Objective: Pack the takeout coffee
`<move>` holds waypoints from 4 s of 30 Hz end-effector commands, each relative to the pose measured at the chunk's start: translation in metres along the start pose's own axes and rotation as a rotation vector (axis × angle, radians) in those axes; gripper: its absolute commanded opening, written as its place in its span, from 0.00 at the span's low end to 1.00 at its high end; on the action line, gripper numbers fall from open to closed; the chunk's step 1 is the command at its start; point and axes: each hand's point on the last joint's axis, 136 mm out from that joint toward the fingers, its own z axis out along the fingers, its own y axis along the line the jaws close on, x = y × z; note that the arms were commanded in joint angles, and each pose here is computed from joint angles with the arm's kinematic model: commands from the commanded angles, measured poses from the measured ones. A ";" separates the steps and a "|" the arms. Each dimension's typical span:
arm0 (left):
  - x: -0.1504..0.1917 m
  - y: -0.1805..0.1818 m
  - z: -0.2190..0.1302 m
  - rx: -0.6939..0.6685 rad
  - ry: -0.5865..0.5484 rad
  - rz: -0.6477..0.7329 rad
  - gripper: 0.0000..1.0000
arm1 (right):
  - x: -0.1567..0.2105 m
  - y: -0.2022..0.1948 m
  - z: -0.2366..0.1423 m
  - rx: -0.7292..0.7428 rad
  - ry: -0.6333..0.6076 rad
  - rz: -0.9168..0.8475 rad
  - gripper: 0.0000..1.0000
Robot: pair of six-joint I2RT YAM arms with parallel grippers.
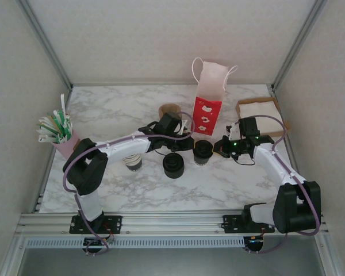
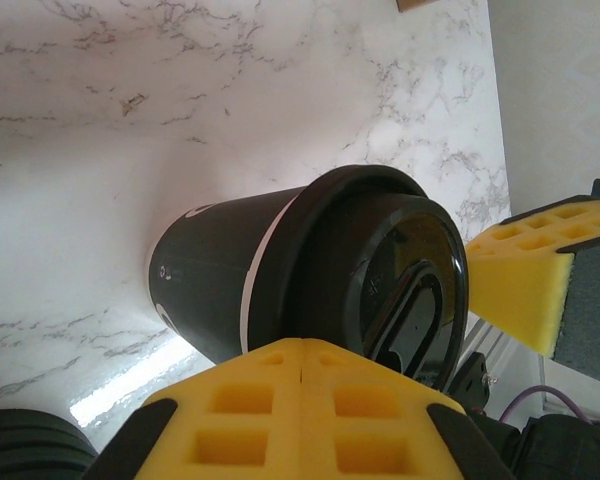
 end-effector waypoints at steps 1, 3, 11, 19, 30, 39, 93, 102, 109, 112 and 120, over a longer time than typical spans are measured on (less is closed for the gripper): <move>0.012 0.000 -0.006 -0.011 0.018 -0.013 0.00 | 0.008 -0.004 0.007 0.006 0.047 0.010 0.00; 0.014 -0.002 -0.009 -0.011 0.016 -0.014 0.00 | 0.007 -0.002 0.007 0.000 0.050 0.006 0.00; 0.023 -0.012 -0.018 0.001 0.008 -0.014 0.02 | -0.005 0.005 0.005 0.003 0.035 -0.011 0.00; 0.018 -0.013 -0.036 -0.011 -0.040 -0.024 0.11 | -0.013 0.006 -0.010 0.069 -0.016 -0.040 0.00; 0.000 -0.009 -0.030 -0.015 -0.040 -0.010 0.13 | 0.015 0.008 -0.012 0.013 0.014 -0.006 0.00; -0.007 -0.007 -0.010 -0.010 -0.007 0.000 0.12 | 0.026 0.013 -0.004 -0.004 0.050 -0.011 0.00; -0.055 -0.022 -0.109 -0.043 -0.230 0.032 0.54 | -0.035 0.033 0.002 -0.033 -0.102 -0.098 0.79; -0.053 -0.015 -0.117 -0.040 -0.246 0.022 0.55 | -0.021 0.039 0.031 -0.110 -0.025 -0.083 0.85; -0.050 -0.010 -0.114 -0.030 -0.246 0.012 0.55 | -0.002 0.046 0.042 -0.122 0.014 -0.094 0.85; -0.050 -0.009 -0.112 -0.029 -0.244 0.005 0.55 | 0.006 0.051 0.046 -0.134 0.026 -0.097 0.85; -0.052 -0.007 -0.113 -0.037 -0.244 -0.003 0.56 | 0.032 0.065 0.058 -0.141 0.065 -0.124 0.85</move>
